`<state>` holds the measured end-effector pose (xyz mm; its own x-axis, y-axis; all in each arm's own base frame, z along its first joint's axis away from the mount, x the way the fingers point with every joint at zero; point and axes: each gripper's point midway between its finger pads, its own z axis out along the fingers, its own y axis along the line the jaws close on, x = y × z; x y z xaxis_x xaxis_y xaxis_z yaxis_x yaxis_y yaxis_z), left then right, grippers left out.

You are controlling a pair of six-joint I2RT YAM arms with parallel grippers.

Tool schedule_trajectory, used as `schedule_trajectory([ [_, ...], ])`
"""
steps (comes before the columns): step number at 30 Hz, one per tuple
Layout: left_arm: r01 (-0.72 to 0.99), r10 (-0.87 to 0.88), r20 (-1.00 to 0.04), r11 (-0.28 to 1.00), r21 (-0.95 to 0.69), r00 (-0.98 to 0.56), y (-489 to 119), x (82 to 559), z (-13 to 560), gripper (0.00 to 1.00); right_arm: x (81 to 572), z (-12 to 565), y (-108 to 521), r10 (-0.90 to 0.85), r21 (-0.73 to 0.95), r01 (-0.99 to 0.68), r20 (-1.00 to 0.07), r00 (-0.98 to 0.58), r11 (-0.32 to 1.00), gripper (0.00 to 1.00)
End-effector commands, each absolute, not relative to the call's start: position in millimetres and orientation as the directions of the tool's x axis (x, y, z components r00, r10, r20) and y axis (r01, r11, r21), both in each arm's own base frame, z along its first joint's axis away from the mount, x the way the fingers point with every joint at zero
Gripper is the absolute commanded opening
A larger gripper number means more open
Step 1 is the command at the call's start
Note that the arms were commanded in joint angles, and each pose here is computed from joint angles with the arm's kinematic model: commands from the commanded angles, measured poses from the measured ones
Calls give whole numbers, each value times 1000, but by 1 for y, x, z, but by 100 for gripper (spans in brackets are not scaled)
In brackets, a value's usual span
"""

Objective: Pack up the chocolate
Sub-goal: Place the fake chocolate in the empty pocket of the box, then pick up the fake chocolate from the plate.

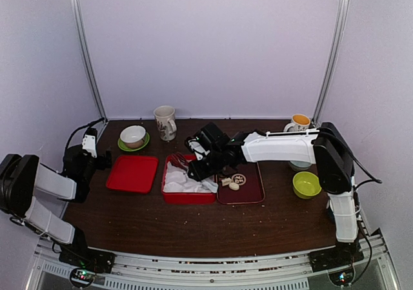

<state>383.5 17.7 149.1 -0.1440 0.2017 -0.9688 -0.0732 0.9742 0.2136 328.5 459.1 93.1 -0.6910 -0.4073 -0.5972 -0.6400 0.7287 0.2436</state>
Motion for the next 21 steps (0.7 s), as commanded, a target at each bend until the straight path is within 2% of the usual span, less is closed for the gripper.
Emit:
schedule_trajectory([
  [1,-101,199,-976,973,207,-87,22,388,166,98,340,115,471,-375,232,-648,-657,-655,726,37],
  [12,-101,199,-976,973,207,-86,22,388,166,98,340,117,470,-379,226,-652,-659,-649,724,38],
  [21,-100,199,-976,973,207,-85,22,388,166,98,336,145,467,-357,234,-676,-705,-613,699,38],
])
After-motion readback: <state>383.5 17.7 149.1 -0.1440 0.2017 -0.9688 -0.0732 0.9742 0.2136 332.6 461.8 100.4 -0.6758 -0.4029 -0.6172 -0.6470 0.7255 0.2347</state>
